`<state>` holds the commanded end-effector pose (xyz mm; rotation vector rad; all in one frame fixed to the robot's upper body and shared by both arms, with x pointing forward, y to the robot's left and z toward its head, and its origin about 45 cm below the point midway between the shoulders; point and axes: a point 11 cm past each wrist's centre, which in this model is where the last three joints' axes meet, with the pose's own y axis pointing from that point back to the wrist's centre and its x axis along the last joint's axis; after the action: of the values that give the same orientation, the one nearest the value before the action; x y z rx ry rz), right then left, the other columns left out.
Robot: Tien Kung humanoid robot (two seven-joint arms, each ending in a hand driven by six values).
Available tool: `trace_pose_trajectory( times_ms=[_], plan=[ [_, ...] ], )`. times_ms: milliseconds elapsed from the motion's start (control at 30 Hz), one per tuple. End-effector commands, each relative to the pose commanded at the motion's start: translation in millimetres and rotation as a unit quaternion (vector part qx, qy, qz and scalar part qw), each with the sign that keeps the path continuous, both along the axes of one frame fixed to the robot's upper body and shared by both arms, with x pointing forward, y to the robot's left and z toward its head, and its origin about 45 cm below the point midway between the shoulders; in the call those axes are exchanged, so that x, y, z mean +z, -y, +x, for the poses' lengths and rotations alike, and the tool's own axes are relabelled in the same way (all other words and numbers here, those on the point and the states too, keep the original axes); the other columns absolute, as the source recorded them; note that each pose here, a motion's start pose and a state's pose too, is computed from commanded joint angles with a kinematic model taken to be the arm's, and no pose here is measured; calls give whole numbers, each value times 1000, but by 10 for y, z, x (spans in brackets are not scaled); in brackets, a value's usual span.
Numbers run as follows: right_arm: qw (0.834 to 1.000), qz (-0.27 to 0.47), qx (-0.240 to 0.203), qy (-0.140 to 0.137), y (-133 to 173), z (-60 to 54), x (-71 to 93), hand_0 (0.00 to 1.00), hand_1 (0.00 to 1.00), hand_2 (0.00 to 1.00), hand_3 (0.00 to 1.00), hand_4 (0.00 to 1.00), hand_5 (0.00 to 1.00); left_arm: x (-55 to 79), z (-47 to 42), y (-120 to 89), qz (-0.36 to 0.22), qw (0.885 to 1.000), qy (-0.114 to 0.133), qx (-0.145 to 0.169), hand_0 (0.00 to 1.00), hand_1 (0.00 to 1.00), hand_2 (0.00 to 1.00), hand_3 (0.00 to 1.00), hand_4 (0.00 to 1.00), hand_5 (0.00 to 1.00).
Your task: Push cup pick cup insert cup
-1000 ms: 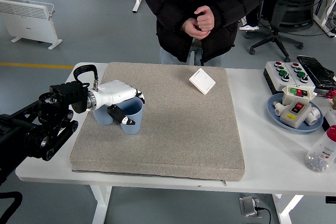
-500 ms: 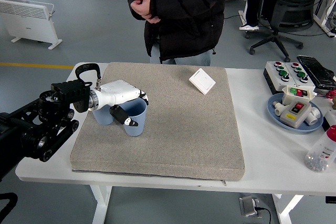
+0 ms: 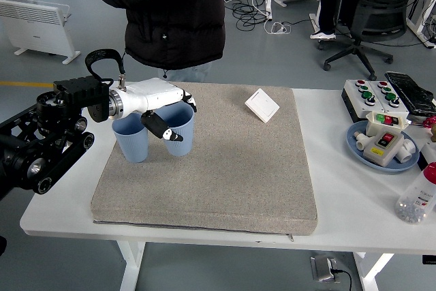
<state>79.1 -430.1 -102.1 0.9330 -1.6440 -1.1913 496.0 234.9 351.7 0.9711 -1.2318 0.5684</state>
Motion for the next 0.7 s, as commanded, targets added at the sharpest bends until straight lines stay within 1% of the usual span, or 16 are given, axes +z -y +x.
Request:
trace_pose_trajectory(
  times_ms=[33,67,133,233,300,333,400,533,700],
  plan=[
    [1000,0,-1,0,4,-6,0,782,695,720,583,149,530,78,15,-59,4,1000,6,9,485,533,609,566,348,2],
    [1000,0,-2,0,6,-9,0,782,695,720,583,149,530,120,23,-92,7,1000,10,13,485,533,609,566,348,2],
    [1000,0,-2,-1,10,-18,0,782,695,720,583,149,529,250,51,-198,7,999,20,27,499,546,613,578,362,2],
    [1000,-1,-2,-3,11,-31,-1,782,695,720,583,149,529,353,82,-321,5,999,27,43,499,546,613,578,362,2],
    [1000,-1,-2,-4,12,-39,-3,782,694,719,583,149,529,385,105,-416,6,998,27,57,511,552,619,585,362,2],
    [1000,-1,-2,-4,12,-40,-3,782,694,719,583,149,529,389,108,-431,6,998,27,59,511,552,619,585,362,2],
    [1000,-1,-3,-5,11,-50,-5,782,694,719,583,149,529,369,136,-553,9,996,17,82,511,552,619,585,362,2],
    [1000,0,-3,-5,9,-51,-6,781,695,719,583,149,529,319,163,-684,10,995,9,104,514,553,620,591,369,2],
    [1000,0,-3,-5,7,-51,-6,781,695,718,583,148,527,279,172,-764,10,993,3,116,515,555,621,594,372,2]
  ],
)
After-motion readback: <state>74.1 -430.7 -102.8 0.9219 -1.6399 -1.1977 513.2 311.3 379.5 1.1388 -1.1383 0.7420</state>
